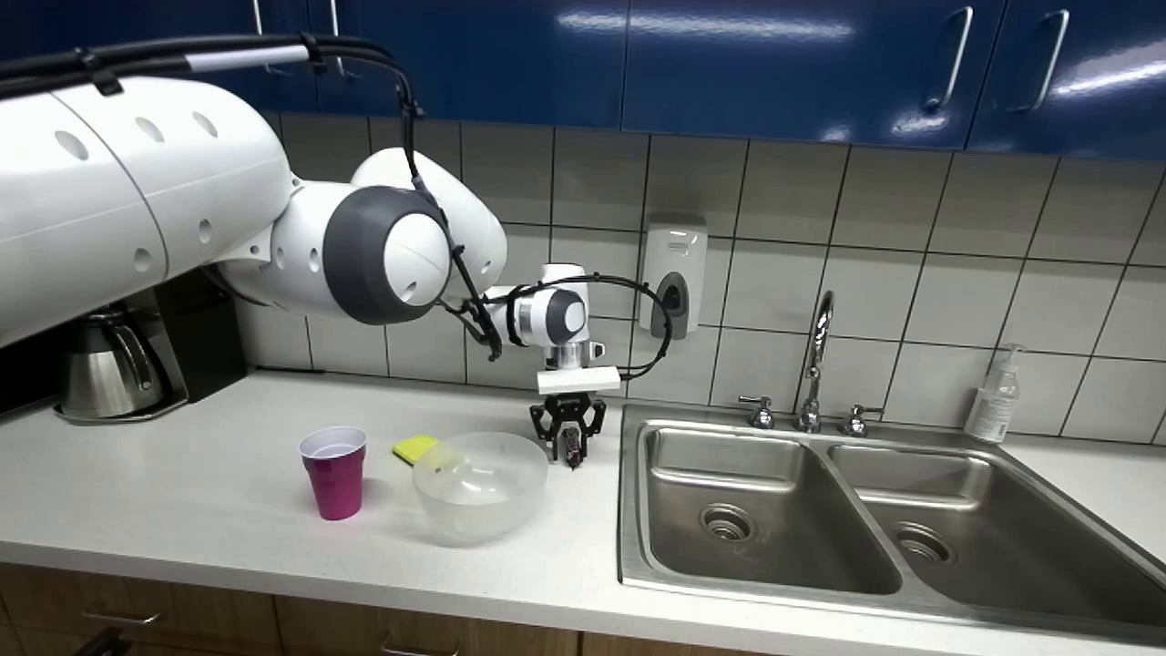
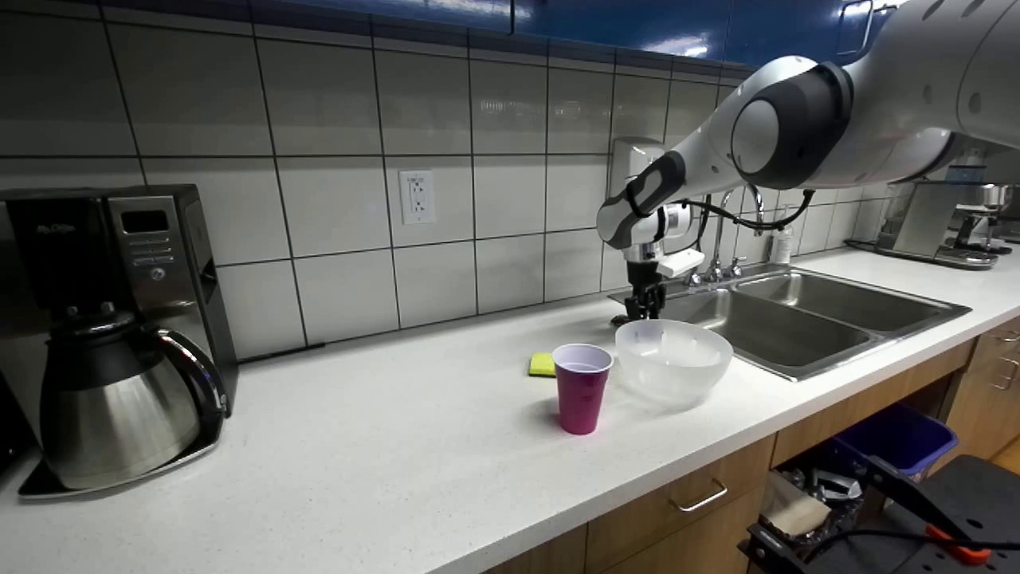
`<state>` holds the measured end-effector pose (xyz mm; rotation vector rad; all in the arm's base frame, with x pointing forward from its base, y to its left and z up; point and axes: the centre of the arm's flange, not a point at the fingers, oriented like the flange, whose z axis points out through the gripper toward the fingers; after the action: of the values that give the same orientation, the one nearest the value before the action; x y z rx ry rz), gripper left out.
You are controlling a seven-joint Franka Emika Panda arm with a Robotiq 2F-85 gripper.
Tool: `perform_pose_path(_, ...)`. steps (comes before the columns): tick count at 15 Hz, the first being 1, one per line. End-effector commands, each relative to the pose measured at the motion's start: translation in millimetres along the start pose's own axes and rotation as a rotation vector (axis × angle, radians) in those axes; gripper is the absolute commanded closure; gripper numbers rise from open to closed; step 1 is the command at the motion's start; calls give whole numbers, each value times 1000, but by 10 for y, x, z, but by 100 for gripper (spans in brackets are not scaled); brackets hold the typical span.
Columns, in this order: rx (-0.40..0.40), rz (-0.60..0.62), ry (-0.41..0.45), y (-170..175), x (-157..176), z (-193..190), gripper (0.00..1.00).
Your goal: Put the chocolate bar inside the plastic bowl
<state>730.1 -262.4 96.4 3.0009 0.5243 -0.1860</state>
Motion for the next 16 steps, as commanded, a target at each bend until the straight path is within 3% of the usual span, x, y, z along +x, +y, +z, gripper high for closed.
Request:
perform_pose_path(1,95,-20,-8,177,131,44,75)
perform_pose_path(3,123,-26,-6,175,91,30,90)
perform_pose_path(4,134,-27,-6,185,80,19,92)
perform_pose_path(9,158,-27,-12,216,32,-5,94)
perform_pose_path(16,86,-19,74,235,-92,-332,94)
